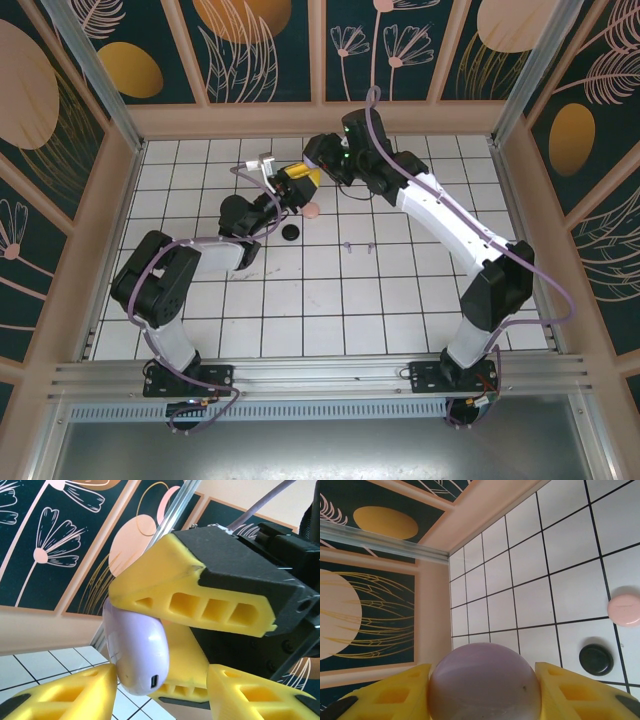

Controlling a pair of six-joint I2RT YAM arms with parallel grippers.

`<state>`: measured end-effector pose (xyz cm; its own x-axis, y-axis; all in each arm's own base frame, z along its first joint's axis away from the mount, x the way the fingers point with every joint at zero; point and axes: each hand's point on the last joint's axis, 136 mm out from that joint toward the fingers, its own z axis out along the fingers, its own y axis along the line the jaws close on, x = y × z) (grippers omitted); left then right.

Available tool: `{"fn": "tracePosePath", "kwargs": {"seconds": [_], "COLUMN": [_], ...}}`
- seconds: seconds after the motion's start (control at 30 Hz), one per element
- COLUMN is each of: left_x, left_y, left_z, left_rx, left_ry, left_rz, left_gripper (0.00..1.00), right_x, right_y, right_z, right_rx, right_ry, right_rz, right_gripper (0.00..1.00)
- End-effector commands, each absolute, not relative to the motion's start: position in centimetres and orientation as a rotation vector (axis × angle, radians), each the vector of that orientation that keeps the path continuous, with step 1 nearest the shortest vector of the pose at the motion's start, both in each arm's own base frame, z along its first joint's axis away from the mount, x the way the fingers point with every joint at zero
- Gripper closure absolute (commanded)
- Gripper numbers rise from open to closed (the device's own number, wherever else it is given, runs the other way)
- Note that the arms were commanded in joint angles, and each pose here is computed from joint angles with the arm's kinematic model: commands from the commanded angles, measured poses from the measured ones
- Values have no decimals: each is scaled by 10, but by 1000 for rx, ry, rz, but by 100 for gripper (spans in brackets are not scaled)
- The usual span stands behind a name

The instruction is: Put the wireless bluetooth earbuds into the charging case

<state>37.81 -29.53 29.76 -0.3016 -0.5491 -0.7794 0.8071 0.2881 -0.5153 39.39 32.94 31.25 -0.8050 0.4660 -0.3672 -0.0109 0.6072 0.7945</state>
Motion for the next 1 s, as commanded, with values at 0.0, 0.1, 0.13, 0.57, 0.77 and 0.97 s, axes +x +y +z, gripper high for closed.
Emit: {"fn": "tracePosePath", "kwargs": {"seconds": [0.0,0.1,0.13,0.57,0.77,0.97], "left_x": [376,377,377,378,380,382], "left_y": [-295,-296,-296,-292,-286,-286], "left_z": [319,321,321,330,333,335], "left_rx": [300,302,302,276,248,240], "left_ry": [1213,1206,1204,1166,1146,1139], "left_rz": [-1387,-1385,-1385,-1380,-1361,-1359], "left_gripper": [51,54,55,54,57,62], "right_x": [382,381,381,377,375,372], "right_y": [332,331,331,333,333,335], "right_z": [362,364,364,359,358,355], "right_rx": [318,316,315,314,313,312], "right_ry": [2171,2165,2165,2177,2182,2186], "right_rz": [1242,1244,1244,1253,1254,1269], "right_gripper": [65,65,65,65,65,65]}}
